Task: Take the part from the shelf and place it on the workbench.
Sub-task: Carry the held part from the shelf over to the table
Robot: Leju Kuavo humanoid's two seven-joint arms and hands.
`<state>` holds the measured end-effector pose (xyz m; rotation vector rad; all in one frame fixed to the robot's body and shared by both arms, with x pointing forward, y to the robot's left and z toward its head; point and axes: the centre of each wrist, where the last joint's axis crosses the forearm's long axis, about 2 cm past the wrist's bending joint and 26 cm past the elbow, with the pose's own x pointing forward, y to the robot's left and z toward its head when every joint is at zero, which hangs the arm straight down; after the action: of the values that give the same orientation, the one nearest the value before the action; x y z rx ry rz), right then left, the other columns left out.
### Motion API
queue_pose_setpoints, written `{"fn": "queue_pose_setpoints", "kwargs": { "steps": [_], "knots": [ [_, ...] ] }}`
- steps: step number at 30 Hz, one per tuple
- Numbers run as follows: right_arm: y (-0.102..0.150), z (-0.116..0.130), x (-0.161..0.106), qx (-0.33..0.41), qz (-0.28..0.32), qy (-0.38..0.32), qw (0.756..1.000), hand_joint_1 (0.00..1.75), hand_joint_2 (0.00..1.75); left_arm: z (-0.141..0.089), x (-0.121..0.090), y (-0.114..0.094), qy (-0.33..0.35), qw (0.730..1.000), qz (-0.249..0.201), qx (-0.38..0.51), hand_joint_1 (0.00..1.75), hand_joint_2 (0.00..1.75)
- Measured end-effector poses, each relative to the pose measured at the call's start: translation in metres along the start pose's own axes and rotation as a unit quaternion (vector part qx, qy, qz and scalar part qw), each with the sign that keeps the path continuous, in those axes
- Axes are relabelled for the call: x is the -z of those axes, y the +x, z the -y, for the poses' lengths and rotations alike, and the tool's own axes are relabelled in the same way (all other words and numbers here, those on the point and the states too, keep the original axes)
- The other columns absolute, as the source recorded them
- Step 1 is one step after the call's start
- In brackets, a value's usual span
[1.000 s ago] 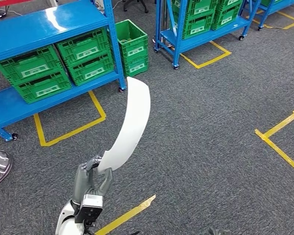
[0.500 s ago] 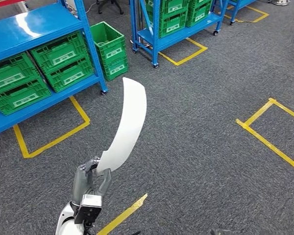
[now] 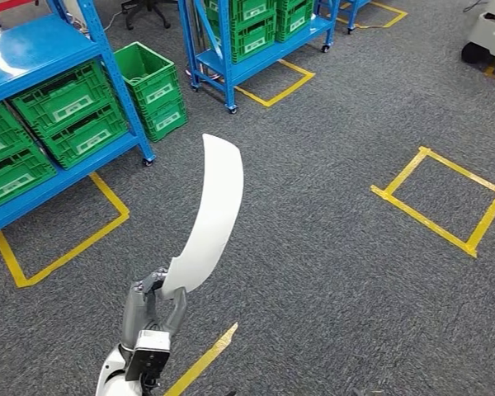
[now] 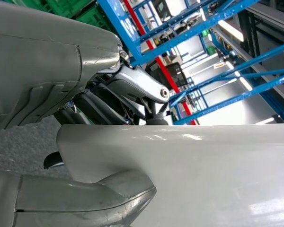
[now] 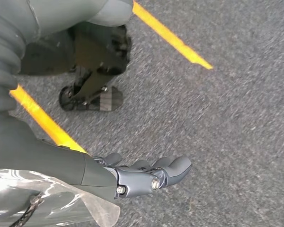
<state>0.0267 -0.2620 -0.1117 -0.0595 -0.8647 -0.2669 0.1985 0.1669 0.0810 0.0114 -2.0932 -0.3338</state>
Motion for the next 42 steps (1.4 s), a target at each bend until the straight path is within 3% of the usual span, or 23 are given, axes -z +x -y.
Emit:
{"fn": "queue_pose_setpoints", "kwargs": {
  "steps": [13,42],
  "knots": [
    [0.003,-0.007,0.003,-0.019,-0.005,0.019,1.0,0.0,1.75,-0.013,-0.019,-0.002,0.025,0.999,-0.017,0.019,1.75,1.75],
    [0.006,-0.014,0.006,-0.021,-0.003,0.025,0.999,0.0,1.75,-0.023,-0.021,0.0,0.03,0.999,-0.013,0.026,1.75,1.75]
  ]
}}
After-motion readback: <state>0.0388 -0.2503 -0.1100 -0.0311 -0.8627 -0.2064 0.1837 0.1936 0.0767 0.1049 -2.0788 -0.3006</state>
